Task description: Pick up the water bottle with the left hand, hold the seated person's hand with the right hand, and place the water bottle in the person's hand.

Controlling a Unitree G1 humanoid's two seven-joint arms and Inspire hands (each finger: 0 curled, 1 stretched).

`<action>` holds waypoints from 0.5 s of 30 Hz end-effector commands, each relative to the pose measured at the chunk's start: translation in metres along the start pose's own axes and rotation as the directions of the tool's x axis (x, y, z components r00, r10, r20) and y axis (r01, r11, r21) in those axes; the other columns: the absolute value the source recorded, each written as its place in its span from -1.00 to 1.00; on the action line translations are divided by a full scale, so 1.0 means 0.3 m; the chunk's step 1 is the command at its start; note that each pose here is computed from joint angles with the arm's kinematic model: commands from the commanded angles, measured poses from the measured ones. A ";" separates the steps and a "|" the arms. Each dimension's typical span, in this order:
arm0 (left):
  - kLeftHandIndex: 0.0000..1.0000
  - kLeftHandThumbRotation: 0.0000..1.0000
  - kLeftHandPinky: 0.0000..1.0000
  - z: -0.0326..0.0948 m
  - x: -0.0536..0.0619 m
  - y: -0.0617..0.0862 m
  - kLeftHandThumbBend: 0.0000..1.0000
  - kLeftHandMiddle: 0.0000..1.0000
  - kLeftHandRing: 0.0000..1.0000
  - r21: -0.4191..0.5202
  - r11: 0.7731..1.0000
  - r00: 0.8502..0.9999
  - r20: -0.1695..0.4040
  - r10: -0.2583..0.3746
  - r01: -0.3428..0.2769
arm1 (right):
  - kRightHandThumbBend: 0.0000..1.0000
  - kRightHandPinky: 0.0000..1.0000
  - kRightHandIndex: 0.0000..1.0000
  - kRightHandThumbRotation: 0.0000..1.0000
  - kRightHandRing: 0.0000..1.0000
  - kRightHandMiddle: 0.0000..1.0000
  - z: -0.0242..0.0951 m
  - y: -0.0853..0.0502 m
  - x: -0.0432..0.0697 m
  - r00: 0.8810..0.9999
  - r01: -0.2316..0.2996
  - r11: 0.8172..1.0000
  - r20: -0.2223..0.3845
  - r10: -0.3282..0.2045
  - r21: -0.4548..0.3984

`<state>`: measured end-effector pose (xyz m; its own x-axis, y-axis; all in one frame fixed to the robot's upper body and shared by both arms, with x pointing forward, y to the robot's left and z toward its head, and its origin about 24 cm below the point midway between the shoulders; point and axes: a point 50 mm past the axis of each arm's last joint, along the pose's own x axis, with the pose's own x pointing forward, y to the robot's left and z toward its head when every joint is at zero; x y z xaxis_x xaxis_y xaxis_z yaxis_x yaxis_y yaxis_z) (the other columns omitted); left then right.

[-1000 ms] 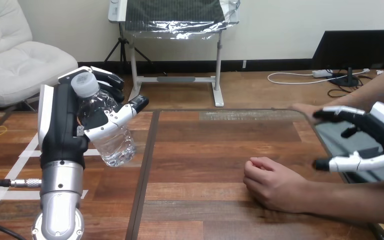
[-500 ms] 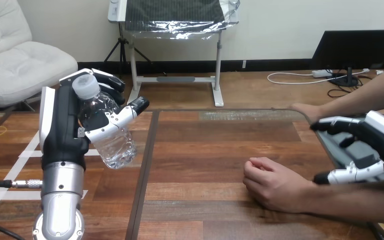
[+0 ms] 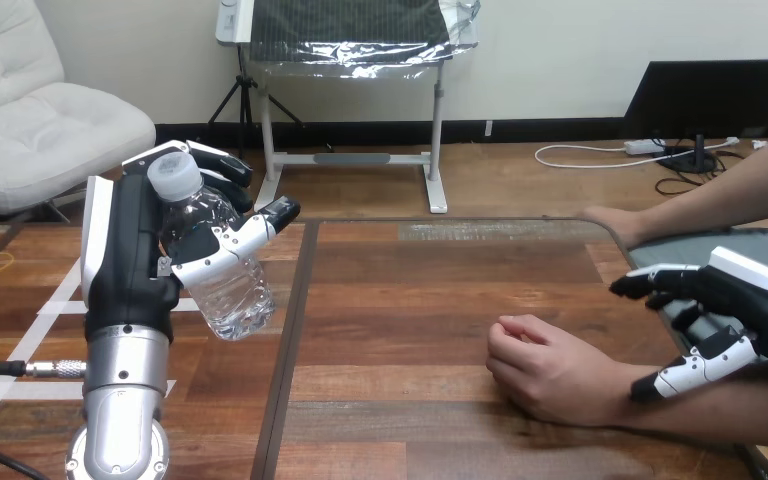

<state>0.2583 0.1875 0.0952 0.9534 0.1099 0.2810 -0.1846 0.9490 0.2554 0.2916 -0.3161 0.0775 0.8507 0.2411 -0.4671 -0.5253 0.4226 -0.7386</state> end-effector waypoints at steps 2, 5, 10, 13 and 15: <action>-0.16 -1.00 -0.46 0.052 0.028 0.001 0.29 -0.23 -0.32 -0.026 1.000 0.996 0.084 0.013 -0.011 | 1.00 0.62 0.79 -0.77 0.84 0.86 0.041 -0.089 -0.005 0.999 -0.011 0.997 -0.043 0.007 -0.077; -0.16 -1.00 -0.47 0.051 0.028 0.001 0.29 -0.23 -0.33 -0.026 1.000 0.996 0.084 0.013 -0.011 | 1.00 0.63 0.79 -0.78 0.85 0.86 0.044 -0.090 -0.002 0.998 -0.034 0.996 -0.059 0.029 -0.085; -0.16 -1.00 -0.47 0.051 0.028 0.001 0.29 -0.23 -0.33 -0.029 1.000 0.997 0.082 0.013 -0.011 | 1.00 0.64 0.79 -0.76 0.86 0.87 0.047 -0.092 0.002 0.996 -0.056 0.995 -0.079 0.050 -0.087; -0.17 -1.00 -0.47 0.051 0.027 0.000 0.28 -0.23 -0.33 -0.033 0.999 0.997 0.081 0.013 -0.010 | 1.00 0.64 0.79 -0.77 0.85 0.86 0.050 -0.090 0.004 0.995 -0.062 0.994 -0.088 0.054 -0.095; -0.17 -1.00 -0.47 0.051 0.027 0.000 0.28 -0.23 -0.33 -0.032 0.999 0.997 0.081 0.013 -0.010 | 1.00 0.65 0.78 -0.78 0.85 0.86 0.051 -0.089 0.007 0.994 -0.065 0.993 -0.097 0.056 -0.094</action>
<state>0.2579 0.1884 0.0946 0.9536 0.1148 0.2784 -0.1868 0.9507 0.2477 0.2965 -0.3179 0.0828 0.7880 0.1826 -0.5880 -0.6102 0.3588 -0.7063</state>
